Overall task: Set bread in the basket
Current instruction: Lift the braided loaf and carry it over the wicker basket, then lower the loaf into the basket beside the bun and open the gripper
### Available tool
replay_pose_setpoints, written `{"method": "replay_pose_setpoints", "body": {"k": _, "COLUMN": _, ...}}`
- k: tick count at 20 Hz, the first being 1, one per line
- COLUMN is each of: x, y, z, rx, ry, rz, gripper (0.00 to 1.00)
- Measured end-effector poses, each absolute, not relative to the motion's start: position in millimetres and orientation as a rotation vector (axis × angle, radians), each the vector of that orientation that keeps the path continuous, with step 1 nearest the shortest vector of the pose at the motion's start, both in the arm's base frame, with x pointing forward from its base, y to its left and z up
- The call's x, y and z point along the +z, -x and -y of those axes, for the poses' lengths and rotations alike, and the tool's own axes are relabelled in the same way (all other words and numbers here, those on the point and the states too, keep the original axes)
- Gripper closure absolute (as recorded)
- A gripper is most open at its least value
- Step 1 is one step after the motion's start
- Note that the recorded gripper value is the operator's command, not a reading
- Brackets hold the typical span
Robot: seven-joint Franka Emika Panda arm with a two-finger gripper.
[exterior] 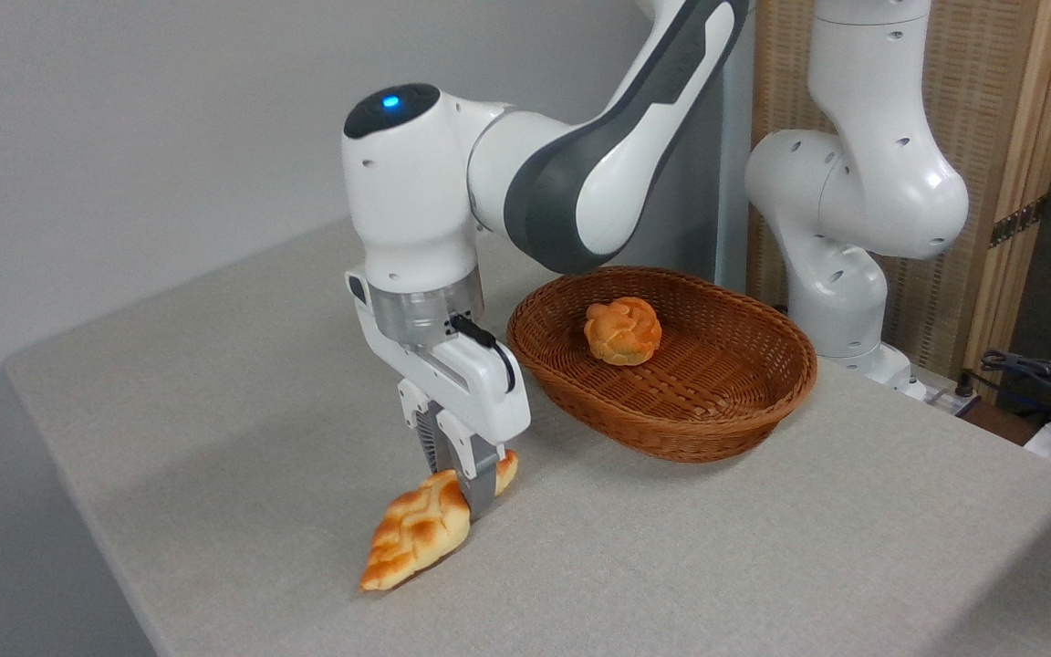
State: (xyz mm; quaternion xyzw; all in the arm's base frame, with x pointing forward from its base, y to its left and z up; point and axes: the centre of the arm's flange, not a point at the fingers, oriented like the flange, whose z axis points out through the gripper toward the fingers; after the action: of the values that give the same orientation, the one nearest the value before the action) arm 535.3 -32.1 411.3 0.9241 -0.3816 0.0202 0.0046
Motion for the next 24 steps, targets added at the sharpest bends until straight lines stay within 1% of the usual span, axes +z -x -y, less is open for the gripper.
{"method": "replay_pose_setpoints", "body": {"k": 2, "x": 431.5, "y": -533.2, "z": 25.2, "rx": 0.056, "ry": -2.899, "rz": 1.181, "gripper": 0.82}}
{"method": "replay_pose_setpoints", "body": {"k": 4, "x": 460.0, "y": -518.2, "z": 15.7, "rx": -0.008, "ry": -2.863, "rz": 1.206, "gripper": 0.81}}
{"method": "replay_pose_setpoints", "body": {"k": 7, "x": 506.3, "y": -480.5, "z": 3.5, "rx": -0.093, "ry": -2.818, "rz": 1.222, "gripper": 0.8}}
{"method": "replay_pose_setpoints", "body": {"k": 9, "x": 531.6, "y": -450.0, "z": 0.3, "rx": -0.161, "ry": -2.778, "rz": 1.241, "gripper": 0.8}}
{"method": "replay_pose_setpoints", "body": {"k": 10, "x": 538.7, "y": -437.1, "z": 0.4, "rx": -0.181, "ry": -2.761, "rz": 1.257, "gripper": 0.8}}
{"method": "replay_pose_setpoints", "body": {"k": 11, "x": 540.6, "y": -425.7, "z": 0.6, "rx": -0.194, "ry": -2.748, "rz": 1.269, "gripper": 0.8}}
{"method": "replay_pose_setpoints", "body": {"k": 12, "x": 536.2, "y": -416.5, "z": 0.7, "rx": -0.208, "ry": -2.738, "rz": 1.277, "gripper": 0.8}}
{"method": "replay_pose_setpoints", "body": {"k": 14, "x": 512.7, "y": -398.7, "z": 2.0, "rx": -0.259, "ry": -2.707, "rz": 1.293, "gripper": 0.75}}
{"method": "replay_pose_setpoints", "body": {"k": 15, "x": 499.9, "y": -389.6, "z": 3.5, "rx": -0.276, "ry": -2.698, "rz": 1.298, "gripper": 0.75}}
{"method": "replay_pose_setpoints", "body": {"k": 17, "x": 482.2, "y": -369.3, "z": 2.4, "rx": -0.279, "ry": -2.688, "rz": 1.298, "gripper": 0.75}}
{"method": "replay_pose_setpoints", "body": {"k": 19, "x": 471.8, "y": -349.6, "z": -2.1, "rx": -0.268, "ry": -2.671, "rz": 1.305, "gripper": 0.74}}
{"method": "replay_pose_setpoints", "body": {"k": 21, "x": 465.8, "y": -336.1, "z": -3.3, "rx": -0.263, "ry": -2.656, "rz": 1.32, "gripper": 0.68}}
{"method": "replay_pose_setpoints", "body": {"k": 22, "x": 463.8, "y": -332.4, "z": -2.0, "rx": -0.264, "ry": -2.65, "rz": 1.33, "gripper": 0.51}}
{"method": "replay_pose_setpoints", "body": {"k": 23, "x": 461.2, "y": -329.8, "z": -0.3, "rx": -0.269, "ry": -2.645, "rz": 1.336, "gripper": 0.36}}
{"method": "replay_pose_setpoints", "body": {"k": 24, "x": 457.8, "y": -328.1, "z": 1.5, "rx": -0.279, "ry": -2.638, "rz": 1.342, "gripper": 0.24}}
